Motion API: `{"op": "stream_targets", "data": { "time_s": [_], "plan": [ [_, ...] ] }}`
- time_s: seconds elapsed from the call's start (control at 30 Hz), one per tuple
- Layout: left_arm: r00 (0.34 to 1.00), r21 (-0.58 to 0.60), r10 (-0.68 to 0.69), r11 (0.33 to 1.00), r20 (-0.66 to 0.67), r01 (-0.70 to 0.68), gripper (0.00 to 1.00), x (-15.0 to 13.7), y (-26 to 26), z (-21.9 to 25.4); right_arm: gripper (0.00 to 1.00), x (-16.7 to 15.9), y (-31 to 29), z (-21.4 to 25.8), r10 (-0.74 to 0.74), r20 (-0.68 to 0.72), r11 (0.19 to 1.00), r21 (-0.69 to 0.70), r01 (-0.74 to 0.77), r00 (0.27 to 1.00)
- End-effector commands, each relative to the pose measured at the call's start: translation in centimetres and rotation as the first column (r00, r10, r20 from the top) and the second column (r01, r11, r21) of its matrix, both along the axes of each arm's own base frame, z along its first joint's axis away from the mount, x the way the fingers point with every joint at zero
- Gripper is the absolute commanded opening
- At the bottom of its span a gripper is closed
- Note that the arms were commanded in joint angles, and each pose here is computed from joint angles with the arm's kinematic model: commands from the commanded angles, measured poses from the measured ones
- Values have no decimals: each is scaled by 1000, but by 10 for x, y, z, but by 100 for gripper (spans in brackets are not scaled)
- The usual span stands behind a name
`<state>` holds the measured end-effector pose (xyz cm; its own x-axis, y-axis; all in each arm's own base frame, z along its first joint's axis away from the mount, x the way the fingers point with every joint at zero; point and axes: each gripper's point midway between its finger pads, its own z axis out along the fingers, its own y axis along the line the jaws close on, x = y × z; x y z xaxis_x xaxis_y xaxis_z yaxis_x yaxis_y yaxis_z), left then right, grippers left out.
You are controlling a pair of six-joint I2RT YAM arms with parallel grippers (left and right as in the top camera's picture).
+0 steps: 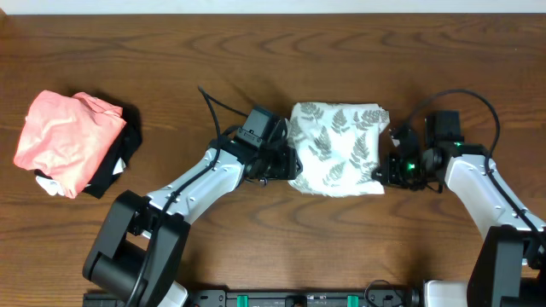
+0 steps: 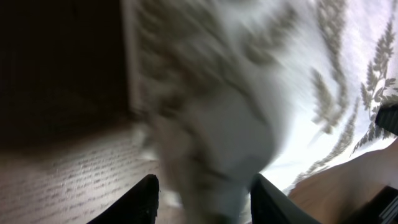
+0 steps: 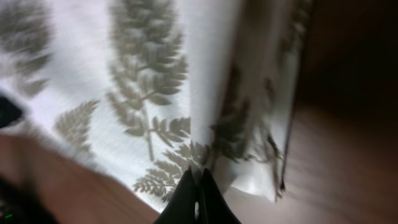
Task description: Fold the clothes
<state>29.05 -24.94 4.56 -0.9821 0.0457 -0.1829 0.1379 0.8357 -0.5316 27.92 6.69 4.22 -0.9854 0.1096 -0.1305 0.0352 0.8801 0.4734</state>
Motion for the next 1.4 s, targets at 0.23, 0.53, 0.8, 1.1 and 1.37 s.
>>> {"op": "stream_targets", "data": {
  "time_s": [0.23, 0.53, 0.8, 1.1, 1.37],
  "plan": [
    [999, 15, -9, 1000, -46, 10, 49, -9, 3, -8, 2, -5, -32, -12, -77, -48, 984, -167, 68, 996],
    [999, 19, -10, 1000, -51, 11, 39, -10, 4, -8, 10, -5, -44, -15, -87, -43, 968, -239, 74, 995],
    [950, 57, -115, 993, 290, 103, 30, 23, 18, 59, 11, 55, -56, 69, -58, 232, 952, -281, 124, 971],
    [859, 95, -148, 989, 490, 116, 11, 46, 18, 94, 4, 62, 17, 110, 112, 358, 984, 91, -154, 927],
    [897, -100, -214, 957, 386, 271, 11, 40, -33, 48, 1, 60, 36, 48, 116, 193, 949, 268, -166, 974]
  ]
}}
